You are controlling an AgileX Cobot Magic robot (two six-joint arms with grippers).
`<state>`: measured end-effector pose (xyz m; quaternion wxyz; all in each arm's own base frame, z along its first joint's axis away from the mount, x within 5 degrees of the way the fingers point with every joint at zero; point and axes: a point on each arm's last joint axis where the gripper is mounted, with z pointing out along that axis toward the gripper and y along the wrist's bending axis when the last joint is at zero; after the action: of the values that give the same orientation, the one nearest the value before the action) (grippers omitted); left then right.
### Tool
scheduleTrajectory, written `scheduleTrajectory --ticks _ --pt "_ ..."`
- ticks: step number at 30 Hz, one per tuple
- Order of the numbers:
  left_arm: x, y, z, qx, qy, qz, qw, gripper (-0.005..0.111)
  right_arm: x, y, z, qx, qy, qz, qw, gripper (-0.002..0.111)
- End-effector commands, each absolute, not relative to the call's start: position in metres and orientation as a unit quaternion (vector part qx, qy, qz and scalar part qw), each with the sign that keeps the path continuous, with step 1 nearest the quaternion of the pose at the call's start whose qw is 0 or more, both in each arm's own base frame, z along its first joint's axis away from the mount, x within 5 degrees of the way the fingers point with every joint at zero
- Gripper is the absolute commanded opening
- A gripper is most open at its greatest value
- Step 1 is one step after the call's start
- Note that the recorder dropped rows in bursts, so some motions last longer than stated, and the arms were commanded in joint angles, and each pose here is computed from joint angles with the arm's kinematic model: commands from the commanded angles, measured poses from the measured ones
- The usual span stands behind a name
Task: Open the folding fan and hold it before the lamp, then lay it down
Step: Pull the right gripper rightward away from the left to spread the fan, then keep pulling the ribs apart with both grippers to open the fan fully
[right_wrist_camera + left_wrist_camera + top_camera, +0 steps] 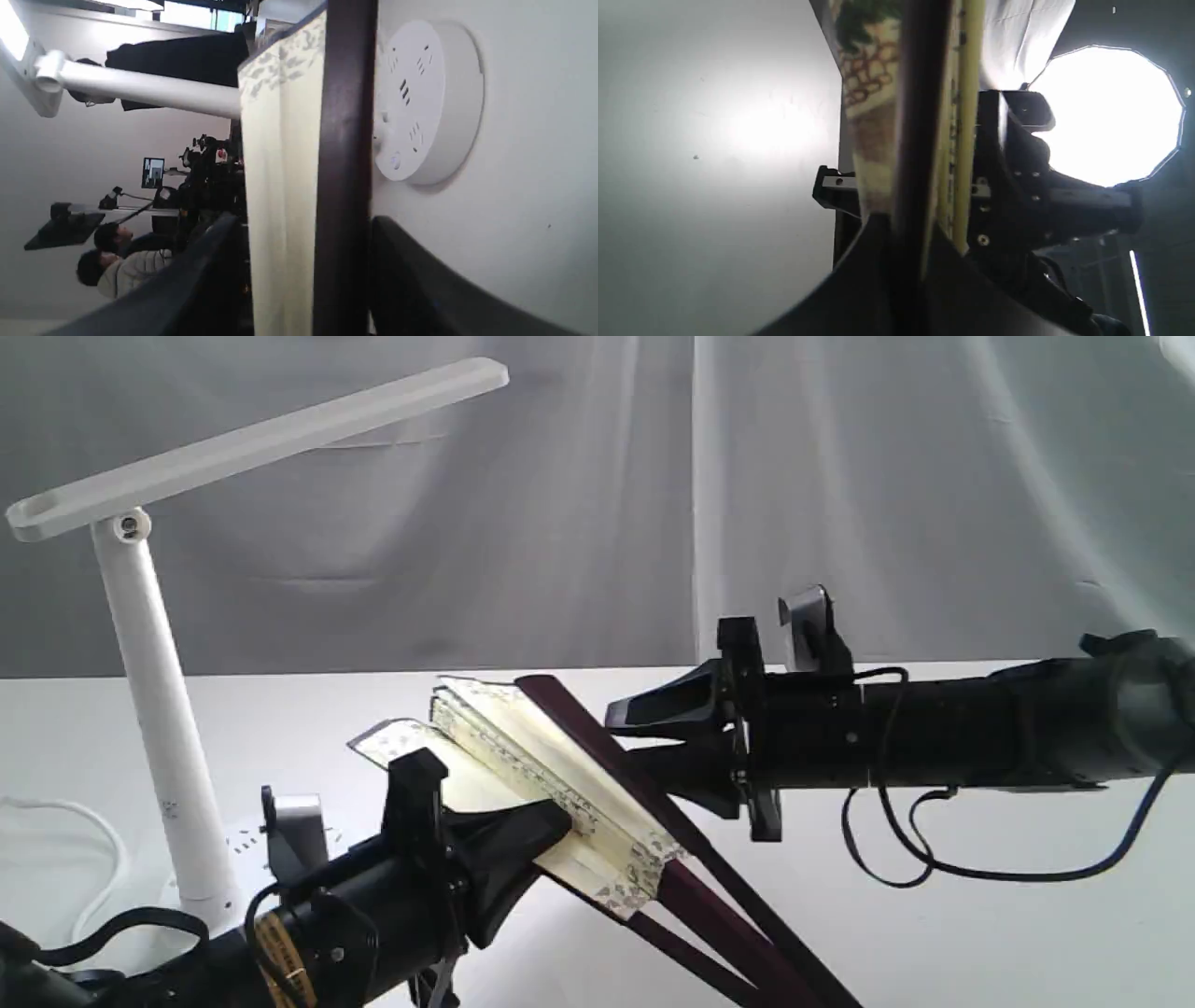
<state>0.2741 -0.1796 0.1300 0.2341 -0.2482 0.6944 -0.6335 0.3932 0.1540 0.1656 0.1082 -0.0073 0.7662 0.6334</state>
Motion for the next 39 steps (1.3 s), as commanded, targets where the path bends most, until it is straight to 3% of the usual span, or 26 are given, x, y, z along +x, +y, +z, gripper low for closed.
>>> scheduleTrajectory --ticks 1,5,12,29,39 --pt "0.274 -0.181 0.130 -0.251 0.685 -0.643 0.233 0.000 0.390 0.160 0.167 -0.017 0.762 0.639 0.106 0.041" --pt "0.274 -0.181 0.130 -0.251 0.685 -0.643 0.233 0.000 0.391 0.159 0.167 -0.015 0.761 0.639 0.108 0.032" --pt "0.274 -0.181 0.130 -0.250 0.686 -0.643 0.234 0.000 0.392 0.158 0.168 -0.012 0.760 0.641 0.110 0.000" --pt "0.274 -0.181 0.131 -0.247 0.685 -0.644 0.233 0.000 0.411 0.107 0.171 0.053 0.747 0.644 0.159 0.000" --pt "0.271 -0.180 0.160 -0.225 0.663 -0.667 0.255 0.000 0.421 0.072 0.169 0.093 0.748 0.628 0.192 0.000"
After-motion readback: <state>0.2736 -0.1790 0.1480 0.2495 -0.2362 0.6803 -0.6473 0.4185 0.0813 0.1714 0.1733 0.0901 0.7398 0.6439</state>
